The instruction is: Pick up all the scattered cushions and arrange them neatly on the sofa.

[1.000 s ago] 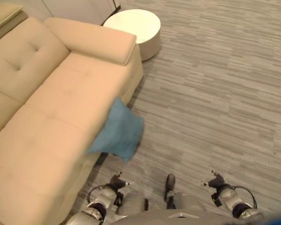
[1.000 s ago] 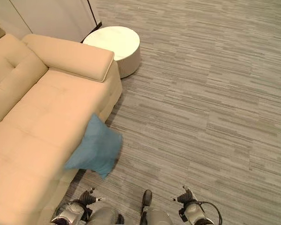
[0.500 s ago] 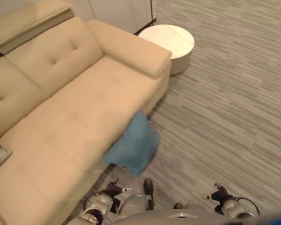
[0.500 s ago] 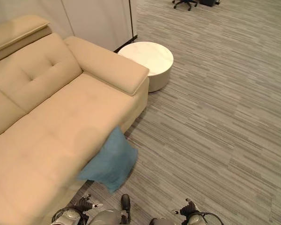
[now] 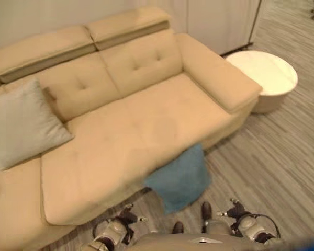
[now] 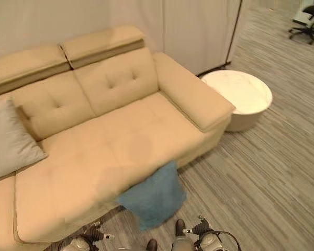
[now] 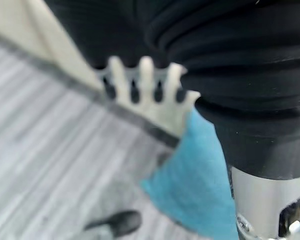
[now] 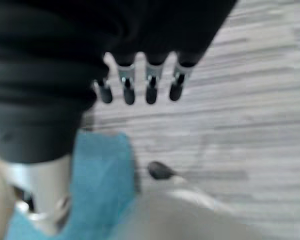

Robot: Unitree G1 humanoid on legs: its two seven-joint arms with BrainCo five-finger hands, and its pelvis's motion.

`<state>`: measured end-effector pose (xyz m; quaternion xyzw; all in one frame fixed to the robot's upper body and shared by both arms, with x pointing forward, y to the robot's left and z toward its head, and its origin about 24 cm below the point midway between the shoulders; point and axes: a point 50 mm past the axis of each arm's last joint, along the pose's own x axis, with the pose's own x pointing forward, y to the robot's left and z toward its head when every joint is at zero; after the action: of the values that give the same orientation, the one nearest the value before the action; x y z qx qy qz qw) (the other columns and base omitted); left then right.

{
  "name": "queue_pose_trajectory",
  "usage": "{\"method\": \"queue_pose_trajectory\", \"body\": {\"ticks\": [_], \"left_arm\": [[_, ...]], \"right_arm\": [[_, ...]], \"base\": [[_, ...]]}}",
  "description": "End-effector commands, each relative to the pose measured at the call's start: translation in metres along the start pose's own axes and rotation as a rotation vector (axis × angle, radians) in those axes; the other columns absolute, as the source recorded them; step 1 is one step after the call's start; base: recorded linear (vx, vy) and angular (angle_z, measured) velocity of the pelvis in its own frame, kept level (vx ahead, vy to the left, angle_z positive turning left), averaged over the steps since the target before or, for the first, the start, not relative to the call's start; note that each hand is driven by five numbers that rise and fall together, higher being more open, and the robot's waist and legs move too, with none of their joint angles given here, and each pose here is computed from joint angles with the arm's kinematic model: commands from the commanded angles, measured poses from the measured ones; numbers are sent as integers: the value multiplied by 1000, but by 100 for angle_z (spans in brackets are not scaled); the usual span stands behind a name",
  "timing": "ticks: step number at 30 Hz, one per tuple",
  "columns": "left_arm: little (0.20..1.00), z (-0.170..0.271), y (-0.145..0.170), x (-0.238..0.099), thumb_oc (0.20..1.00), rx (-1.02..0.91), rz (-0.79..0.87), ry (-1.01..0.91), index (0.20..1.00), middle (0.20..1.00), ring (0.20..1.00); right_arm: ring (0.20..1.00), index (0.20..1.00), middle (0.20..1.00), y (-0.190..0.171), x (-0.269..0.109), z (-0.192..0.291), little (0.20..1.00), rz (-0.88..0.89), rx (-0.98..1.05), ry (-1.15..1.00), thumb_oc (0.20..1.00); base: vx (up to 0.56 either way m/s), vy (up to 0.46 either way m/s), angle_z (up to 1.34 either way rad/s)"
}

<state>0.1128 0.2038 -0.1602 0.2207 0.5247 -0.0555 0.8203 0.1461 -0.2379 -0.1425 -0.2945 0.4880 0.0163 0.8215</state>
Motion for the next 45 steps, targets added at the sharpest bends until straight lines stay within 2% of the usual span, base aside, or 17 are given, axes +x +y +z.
{"method": "queue_pose_trajectory", "body": {"ticks": [1, 2, 8, 13, 23, 29, 35, 36, 37, 39, 40, 41, 43, 45], "left_arm": [[1000, 19, 27, 5, 1000, 54, 54, -41, 1000, 1000, 1000], [1000, 16, 24, 5, 1000, 54, 43, -26, 1000, 1000, 1000], [1000, 18, 17, 5, 1000, 22, 30, -26, 1000, 1000, 1000], [1000, -2, 14, 2, 1000, 9, 18, 35, 1000, 1000, 1000], [1000, -2, 34, 2, 1000, 14, 76, 32, 1000, 1000, 1000], [1000, 1, 35, 3, 1000, 11, 81, 23, 1000, 1000, 1000], [1000, 16, 44, 4, 1000, -85, 134, -32, 1000, 1000, 1000], [1000, 41, 59, 5, 1000, -199, 208, -120, 1000, 1000, 1000], [1000, 41, 59, 5, 1000, -199, 209, -120, 1000, 1000, 1000], [1000, 78, 77, 2, 1000, -313, 291, -258, 1000, 1000, 1000], [1000, 78, 78, 2, 1000, -314, 291, -258, 1000, 1000, 1000], [1000, 113, 93, -6, 1000, -413, 364, -399, 1000, 1000, 1000], [1000, 124, 98, -9, 1000, -442, 384, -445, 1000, 1000, 1000], [1000, 152, 109, -20, 1000, -525, 414, -561, 1000, 1000, 1000]], "right_arm": [[1000, 1000, 1000, -47, 1, -10, 1000, -121, 32, 8, 1000], [1000, 1000, 1000, -36, 1, -6, 1000, -86, 20, -13, 1000], [1000, 1000, 1000, -21, -1, -19, 1000, -47, 7, 43, 1000], [1000, 1000, 1000, -8, -4, -29, 1000, -3, 16, 86, 1000], [1000, 1000, 1000, -7, -2, -19, 1000, 1, 21, 63, 1000], [1000, 1000, 1000, -6, -2, -21, 1000, 2, 14, 68, 1000], [1000, 1000, 1000, -13, -2, -19, 1000, -36, 37, 50, 1000], [1000, 1000, 1000, -26, 2, -2, 1000, -98, 95, -2, 1000], [1000, 1000, 1000, -26, 2, -2, 1000, -98, 95, -2, 1000], [1000, 1000, 1000, -51, 5, 31, 1000, -200, 166, -114, 1000], [1000, 1000, 1000, -51, 5, 31, 1000, -200, 166, -114, 1000], [1000, 1000, 1000, -74, 3, 63, 1000, -295, 231, -231, 1000], [1000, 1000, 1000, -82, 1, 76, 1000, -325, 255, -280, 1000], [1000, 1000, 1000, -103, -7, 114, 1000, -397, 327, -413, 1000]], "base": [[-59, -512, 77], [-38, -238, 70], [-80, -200, 76], [96, 38, 34], [44, 26, 5], [80, -132, 49], [17, -102, 23], [-138, -66, 16], [-318, -97, 11], [-281, -46, 14], [-280, -26, 47], [-238, -6, 36], [-182, 1, 19], [-135, 20, 14]]}}
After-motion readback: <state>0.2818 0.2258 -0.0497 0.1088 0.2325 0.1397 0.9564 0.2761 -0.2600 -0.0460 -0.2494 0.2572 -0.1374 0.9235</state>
